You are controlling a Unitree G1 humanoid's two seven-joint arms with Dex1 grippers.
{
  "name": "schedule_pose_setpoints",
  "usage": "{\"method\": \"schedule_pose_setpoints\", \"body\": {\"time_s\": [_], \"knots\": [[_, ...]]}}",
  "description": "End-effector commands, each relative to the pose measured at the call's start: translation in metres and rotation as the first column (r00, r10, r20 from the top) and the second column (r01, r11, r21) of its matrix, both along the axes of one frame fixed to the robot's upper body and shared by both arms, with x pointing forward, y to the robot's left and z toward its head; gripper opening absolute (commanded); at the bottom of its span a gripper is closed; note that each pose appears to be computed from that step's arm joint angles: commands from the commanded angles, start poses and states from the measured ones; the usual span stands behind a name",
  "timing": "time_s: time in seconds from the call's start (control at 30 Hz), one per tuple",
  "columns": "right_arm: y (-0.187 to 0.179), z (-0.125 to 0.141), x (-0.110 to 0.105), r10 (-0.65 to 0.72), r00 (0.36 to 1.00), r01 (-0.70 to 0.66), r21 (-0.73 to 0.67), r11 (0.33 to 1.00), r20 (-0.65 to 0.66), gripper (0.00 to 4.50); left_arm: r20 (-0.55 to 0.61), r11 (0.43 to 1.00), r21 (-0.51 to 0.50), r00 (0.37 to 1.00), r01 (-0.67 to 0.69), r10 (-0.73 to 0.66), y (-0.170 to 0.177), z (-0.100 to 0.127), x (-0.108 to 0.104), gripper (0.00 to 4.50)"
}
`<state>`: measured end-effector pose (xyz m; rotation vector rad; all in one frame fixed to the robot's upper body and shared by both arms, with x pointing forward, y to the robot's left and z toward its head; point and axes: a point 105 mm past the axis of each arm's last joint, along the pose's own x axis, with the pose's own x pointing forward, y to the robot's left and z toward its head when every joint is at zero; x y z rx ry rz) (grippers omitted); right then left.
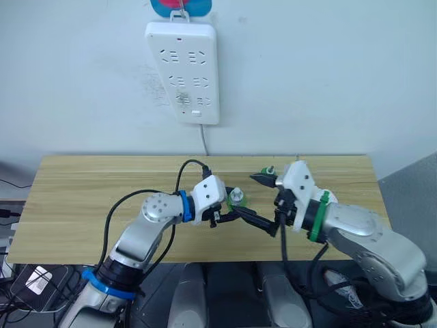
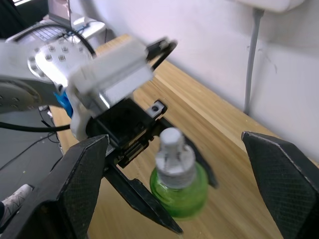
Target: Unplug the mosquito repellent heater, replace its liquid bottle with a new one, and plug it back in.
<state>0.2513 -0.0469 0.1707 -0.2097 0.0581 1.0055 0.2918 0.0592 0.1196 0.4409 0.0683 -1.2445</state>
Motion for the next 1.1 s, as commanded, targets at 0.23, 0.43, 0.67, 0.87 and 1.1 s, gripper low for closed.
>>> {"method": "schedule_pose_setpoints", "body": {"time_s": [0.23,0.43,0.67,0.87,1.1], "knots": [[0.011,0.0,0.009,-0.023,0.998,0.022,0.021,1.0,0.061,4.32,0.022,0.998,-0.048,0.999,0.036,-0.035,-0.007,0.021,0.003,2.23],[0.013,-0.002,0.011,-0.016,0.998,0.013,0.045,0.999,0.06,2.42,0.039,0.996,-0.088,0.999,0.035,-0.032,-0.003,0.024,0.005,2.23],[0.02,0.0,0.0,0.165,0.982,-0.167,0.013,0.986,0.089,1.08,0.05,0.983,-0.095,0.986,0.16,-0.156,-0.001,0.028,-0.006,2.23],[0.012,0.003,-0.008,0.496,0.86,-0.483,-0.125,0.867,0.119,1.08,0.026,0.941,-0.059,0.943,0.334,-0.333,0.009,0.029,-0.023,2.23],[0.005,0.014,-0.011,0.521,0.846,-0.506,-0.136,0.852,0.114,1.79,0.015,0.934,-0.043,0.935,0.354,-0.354,0.011,0.027,-0.028,2.23]]}}
